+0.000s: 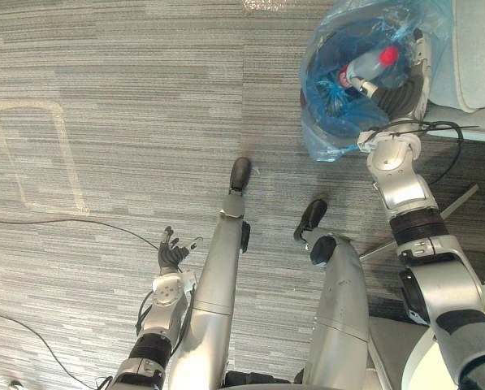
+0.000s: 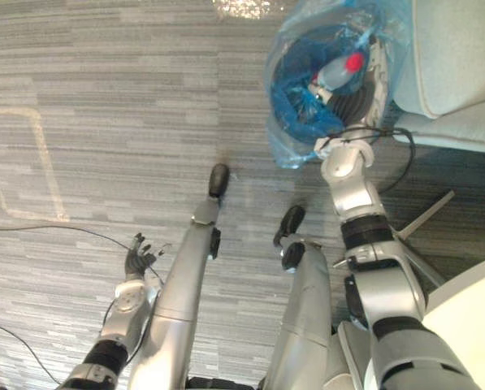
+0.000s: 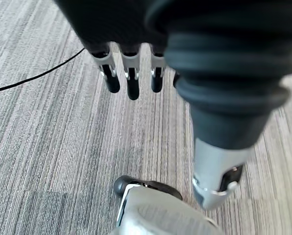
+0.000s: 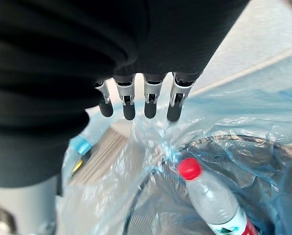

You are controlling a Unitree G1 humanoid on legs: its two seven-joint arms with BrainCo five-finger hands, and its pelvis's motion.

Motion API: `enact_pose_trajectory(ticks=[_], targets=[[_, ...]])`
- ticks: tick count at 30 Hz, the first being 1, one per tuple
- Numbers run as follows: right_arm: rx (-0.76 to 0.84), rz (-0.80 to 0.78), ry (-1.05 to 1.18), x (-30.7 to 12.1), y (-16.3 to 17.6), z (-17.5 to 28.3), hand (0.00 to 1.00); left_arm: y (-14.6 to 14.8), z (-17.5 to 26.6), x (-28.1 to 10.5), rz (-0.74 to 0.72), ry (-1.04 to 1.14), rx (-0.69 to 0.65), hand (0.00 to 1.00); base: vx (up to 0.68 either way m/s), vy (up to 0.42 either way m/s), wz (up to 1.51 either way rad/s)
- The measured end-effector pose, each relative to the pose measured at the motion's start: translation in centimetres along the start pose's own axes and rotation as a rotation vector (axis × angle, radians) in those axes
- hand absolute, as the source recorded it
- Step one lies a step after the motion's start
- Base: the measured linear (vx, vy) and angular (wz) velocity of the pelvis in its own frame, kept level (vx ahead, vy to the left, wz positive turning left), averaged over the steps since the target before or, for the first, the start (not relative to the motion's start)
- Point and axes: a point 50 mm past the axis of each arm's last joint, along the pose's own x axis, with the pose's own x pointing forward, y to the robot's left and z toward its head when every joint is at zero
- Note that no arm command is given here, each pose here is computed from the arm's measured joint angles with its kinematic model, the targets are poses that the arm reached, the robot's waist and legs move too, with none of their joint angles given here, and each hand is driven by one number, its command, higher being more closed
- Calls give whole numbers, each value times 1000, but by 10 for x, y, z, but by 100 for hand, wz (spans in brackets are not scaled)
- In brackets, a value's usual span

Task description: Gather rubbish on tea table into small bin, then transfer packed bag to large trash can.

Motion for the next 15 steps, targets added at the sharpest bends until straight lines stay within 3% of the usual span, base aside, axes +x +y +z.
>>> enact_pose_trajectory(ticks=[9, 15], targets=[[-186, 96, -47, -8, 14, -2, 0, 5, -4, 5, 19, 44, 9, 0, -61, 26, -7], [-296, 248, 7, -19, 31, -23, 0, 7, -9, 5, 15, 66, 6, 0, -57, 17, 5]])
